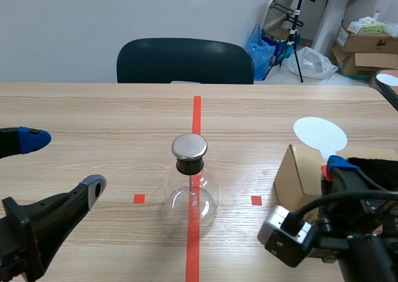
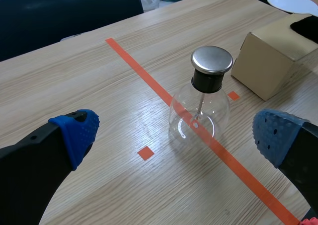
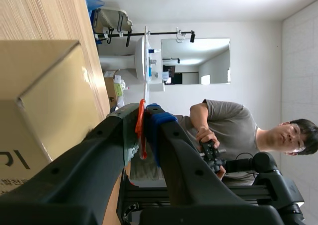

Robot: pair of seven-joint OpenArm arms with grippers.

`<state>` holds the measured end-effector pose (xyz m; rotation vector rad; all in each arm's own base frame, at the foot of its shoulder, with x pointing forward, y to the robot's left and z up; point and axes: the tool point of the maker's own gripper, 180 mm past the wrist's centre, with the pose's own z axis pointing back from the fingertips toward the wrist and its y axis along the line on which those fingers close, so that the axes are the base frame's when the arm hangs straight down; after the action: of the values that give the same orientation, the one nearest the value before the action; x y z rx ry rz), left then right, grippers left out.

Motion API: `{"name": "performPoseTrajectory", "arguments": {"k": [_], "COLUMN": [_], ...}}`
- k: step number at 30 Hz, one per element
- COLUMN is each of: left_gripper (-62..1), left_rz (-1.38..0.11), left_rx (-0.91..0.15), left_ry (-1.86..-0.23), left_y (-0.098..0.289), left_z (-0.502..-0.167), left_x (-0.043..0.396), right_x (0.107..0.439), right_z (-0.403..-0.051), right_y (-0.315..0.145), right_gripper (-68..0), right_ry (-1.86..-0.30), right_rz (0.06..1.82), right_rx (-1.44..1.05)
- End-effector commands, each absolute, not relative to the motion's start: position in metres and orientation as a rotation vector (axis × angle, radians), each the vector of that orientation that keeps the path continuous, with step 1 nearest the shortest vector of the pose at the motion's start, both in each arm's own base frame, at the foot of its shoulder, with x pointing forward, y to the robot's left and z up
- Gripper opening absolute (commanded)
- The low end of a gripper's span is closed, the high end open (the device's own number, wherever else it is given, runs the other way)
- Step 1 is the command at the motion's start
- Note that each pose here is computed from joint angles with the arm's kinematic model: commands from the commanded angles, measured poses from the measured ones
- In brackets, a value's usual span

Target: Do the electroscope experiment

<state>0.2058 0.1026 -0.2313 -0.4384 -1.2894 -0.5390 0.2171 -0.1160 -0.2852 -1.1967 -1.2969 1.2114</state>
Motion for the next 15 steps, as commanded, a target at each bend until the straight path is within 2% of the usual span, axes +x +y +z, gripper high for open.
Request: {"name": "performPoseTrajectory", "arguments": {"k": [1,15], "left_gripper": [1.4,1.4], "left_rz": [-0.531,-0.531], "left_rx": [-0.455,-0.456], "left_ry": [-1.322,-1.322], "left_y": [0.098,0.098], "left_z": [-0.222,-0.222], "left_x": [0.207,0.207], "right_x": [0.219,0.230], "right_z": [-0.267,-0.255], "right_y": [-0.113,-0.087], "right_gripper": [-66.5,-66.5], "right_ry": [-1.373,-1.424], "right_rz": [1.182,1.149], "right_rx": [-1.248,-1.268]}}
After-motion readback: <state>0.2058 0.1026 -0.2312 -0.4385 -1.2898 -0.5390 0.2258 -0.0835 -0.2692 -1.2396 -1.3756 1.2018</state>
